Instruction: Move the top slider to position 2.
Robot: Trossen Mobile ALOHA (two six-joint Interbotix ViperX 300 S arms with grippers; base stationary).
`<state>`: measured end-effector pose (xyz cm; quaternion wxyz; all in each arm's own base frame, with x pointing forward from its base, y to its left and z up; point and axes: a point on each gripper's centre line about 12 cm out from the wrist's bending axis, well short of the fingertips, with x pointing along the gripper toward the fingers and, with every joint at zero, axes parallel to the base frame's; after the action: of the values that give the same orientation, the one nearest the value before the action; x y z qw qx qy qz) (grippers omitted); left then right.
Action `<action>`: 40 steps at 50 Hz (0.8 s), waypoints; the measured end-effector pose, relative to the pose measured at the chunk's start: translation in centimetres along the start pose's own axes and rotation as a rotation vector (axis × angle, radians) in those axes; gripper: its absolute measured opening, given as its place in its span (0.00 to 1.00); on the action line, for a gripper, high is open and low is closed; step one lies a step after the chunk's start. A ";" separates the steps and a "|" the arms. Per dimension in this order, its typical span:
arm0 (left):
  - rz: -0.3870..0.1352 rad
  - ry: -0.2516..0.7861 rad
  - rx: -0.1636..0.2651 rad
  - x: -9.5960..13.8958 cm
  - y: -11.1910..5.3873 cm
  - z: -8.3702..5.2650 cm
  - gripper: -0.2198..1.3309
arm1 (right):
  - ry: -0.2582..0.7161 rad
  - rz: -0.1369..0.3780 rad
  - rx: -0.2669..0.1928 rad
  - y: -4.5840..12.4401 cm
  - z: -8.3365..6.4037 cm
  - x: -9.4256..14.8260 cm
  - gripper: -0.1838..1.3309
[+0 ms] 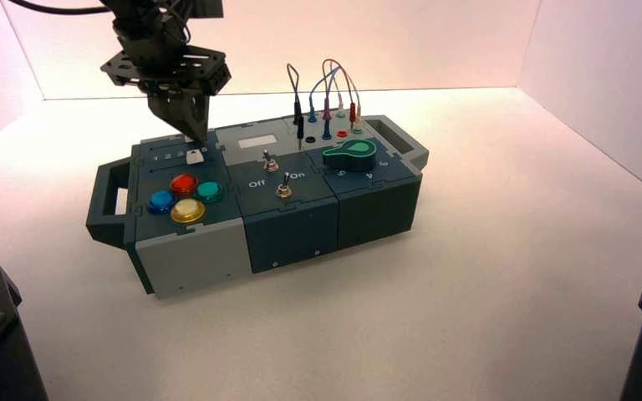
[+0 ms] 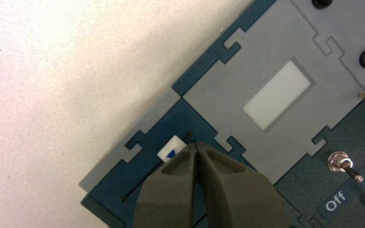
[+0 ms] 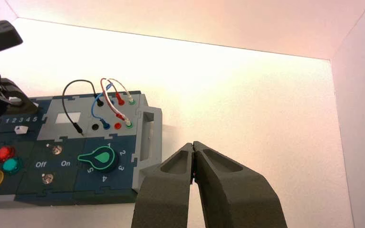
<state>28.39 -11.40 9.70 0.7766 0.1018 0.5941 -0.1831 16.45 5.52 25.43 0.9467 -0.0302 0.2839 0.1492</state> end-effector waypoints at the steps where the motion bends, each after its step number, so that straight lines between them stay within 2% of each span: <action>1: 0.000 0.000 0.000 0.0 0.0 0.0 0.04 | 0.000 0.000 0.000 0.0 0.0 0.0 0.03; 24: 0.005 -0.037 -0.004 -0.9 0.2 0.6 0.04 | 0.002 0.000 -0.002 0.0 -0.1 0.0 0.03; 40: 0.014 -0.039 -0.023 -0.9 0.9 0.6 0.04 | 0.003 0.000 -0.002 0.0 -0.1 0.0 0.02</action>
<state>29.08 -10.60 10.71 0.7905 0.0933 0.5800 -0.1730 16.40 5.50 25.32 0.9462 -0.0312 0.2853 0.1493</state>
